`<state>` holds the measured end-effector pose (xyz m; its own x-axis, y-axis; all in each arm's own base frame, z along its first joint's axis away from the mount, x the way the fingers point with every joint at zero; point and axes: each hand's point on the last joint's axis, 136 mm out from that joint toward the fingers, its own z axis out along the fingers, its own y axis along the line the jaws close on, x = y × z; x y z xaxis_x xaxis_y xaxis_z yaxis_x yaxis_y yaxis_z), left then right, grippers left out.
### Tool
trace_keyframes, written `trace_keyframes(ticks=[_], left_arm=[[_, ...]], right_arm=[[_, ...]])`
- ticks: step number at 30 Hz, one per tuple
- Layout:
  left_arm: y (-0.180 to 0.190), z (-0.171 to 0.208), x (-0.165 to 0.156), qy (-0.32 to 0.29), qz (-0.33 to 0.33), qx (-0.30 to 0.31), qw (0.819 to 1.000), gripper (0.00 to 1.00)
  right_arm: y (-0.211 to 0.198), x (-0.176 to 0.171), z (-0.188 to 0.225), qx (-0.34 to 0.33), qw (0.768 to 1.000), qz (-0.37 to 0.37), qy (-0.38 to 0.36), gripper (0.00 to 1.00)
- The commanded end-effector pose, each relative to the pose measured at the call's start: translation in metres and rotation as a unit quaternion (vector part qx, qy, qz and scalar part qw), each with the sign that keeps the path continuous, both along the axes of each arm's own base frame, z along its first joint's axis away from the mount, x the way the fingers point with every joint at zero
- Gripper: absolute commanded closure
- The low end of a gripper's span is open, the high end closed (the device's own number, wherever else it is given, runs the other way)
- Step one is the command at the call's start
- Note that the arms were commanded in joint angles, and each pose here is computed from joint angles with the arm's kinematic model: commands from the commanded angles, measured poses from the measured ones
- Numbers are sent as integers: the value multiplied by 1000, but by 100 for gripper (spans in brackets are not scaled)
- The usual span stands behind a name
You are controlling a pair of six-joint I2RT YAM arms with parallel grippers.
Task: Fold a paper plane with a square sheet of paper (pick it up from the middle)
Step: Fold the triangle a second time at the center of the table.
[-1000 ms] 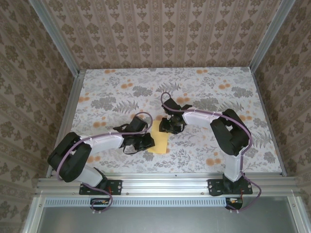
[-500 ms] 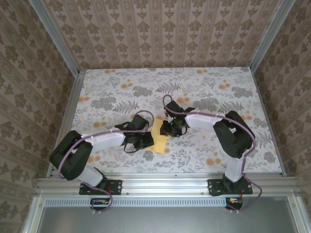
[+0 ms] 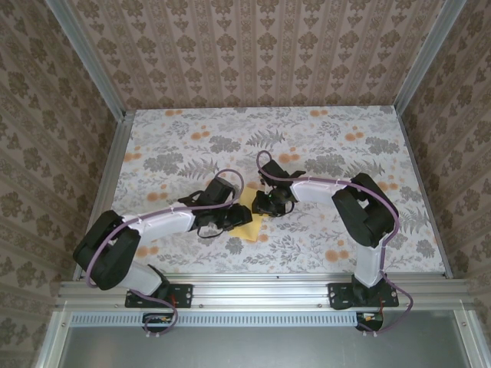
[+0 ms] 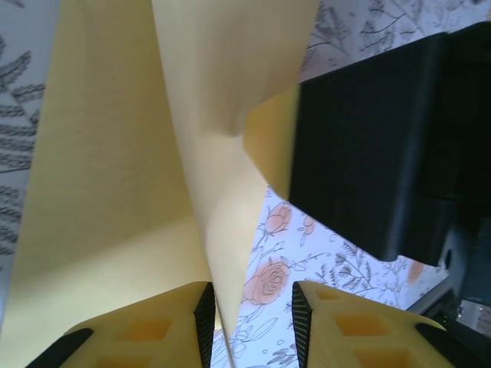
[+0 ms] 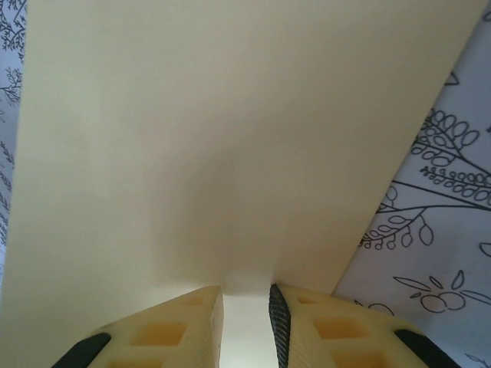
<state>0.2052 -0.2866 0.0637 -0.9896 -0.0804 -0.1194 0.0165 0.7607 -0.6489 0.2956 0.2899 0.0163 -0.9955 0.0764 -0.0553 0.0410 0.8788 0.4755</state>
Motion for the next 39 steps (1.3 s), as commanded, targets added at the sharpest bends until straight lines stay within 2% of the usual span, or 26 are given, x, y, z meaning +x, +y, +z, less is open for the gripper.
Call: trace_keyframes(ticks=[1,7,19,31,35,39], left_arm=[[-6,7,-2,-1,-3,-25,1000,64],[-19,8,0,7,-1,-69,998,61],[-24,-2,10,9,3,-84,996,57],[-25,2,12,-9,-4,-109,994,42],[-23,2,13,-13,-3,-105,994,42],[-15,-6,13,-9,8,-86,996,50]], right_arm=[[-12,-16,-30,-31,999,-10,41,73],[-13,-18,-33,-33,998,-11,46,74],[-13,-16,-32,-15,998,-17,53,73],[-19,-18,-38,-12,997,-28,68,72],[-20,-18,-39,-10,997,-30,71,72],[-20,-15,-37,-3,997,-33,69,72]])
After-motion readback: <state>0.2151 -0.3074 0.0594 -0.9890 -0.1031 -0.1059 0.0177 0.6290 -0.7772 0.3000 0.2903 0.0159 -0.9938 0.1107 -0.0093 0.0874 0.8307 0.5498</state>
